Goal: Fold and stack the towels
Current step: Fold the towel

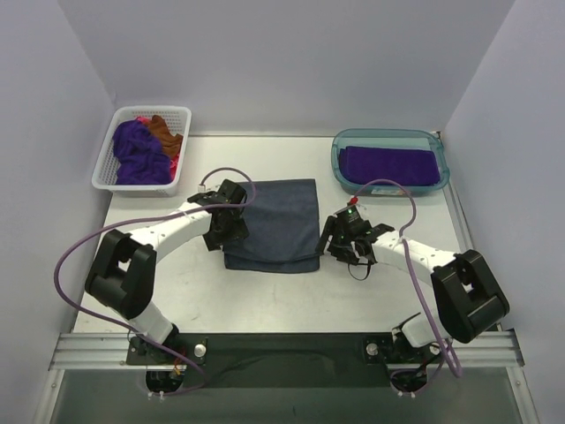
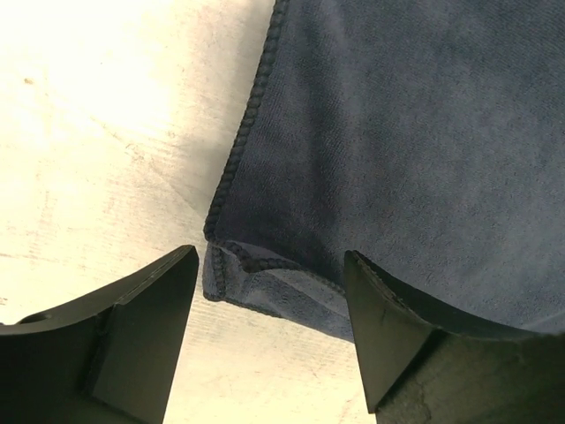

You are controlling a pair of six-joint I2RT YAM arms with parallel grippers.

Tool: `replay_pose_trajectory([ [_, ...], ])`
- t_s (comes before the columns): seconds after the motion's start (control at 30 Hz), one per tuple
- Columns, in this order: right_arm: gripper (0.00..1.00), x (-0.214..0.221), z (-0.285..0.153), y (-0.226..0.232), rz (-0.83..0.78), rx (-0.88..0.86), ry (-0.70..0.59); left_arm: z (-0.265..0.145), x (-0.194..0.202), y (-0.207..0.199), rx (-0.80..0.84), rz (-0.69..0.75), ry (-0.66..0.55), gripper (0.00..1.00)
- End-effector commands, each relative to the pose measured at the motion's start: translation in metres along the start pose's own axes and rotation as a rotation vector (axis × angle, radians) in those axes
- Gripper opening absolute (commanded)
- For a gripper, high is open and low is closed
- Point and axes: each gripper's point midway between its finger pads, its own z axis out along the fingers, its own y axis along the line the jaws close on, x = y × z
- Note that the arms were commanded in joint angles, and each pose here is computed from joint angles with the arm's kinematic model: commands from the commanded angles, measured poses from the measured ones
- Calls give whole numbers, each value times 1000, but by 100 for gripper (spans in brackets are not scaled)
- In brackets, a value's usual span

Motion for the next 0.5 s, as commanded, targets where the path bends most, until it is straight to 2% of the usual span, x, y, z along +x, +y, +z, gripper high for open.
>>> replay_pose_trajectory([
  [0.0,68,-11,-4,7,63,-25,-71,0,2,4,-18,-38,-2,77],
  [0.33,66,0,3,12,69,-54,-52,6,30,34,-44,-41,29,59],
  [0.47,65,3,2,13,76,-56,-49,4,40,43,-27,-40,36,56],
])
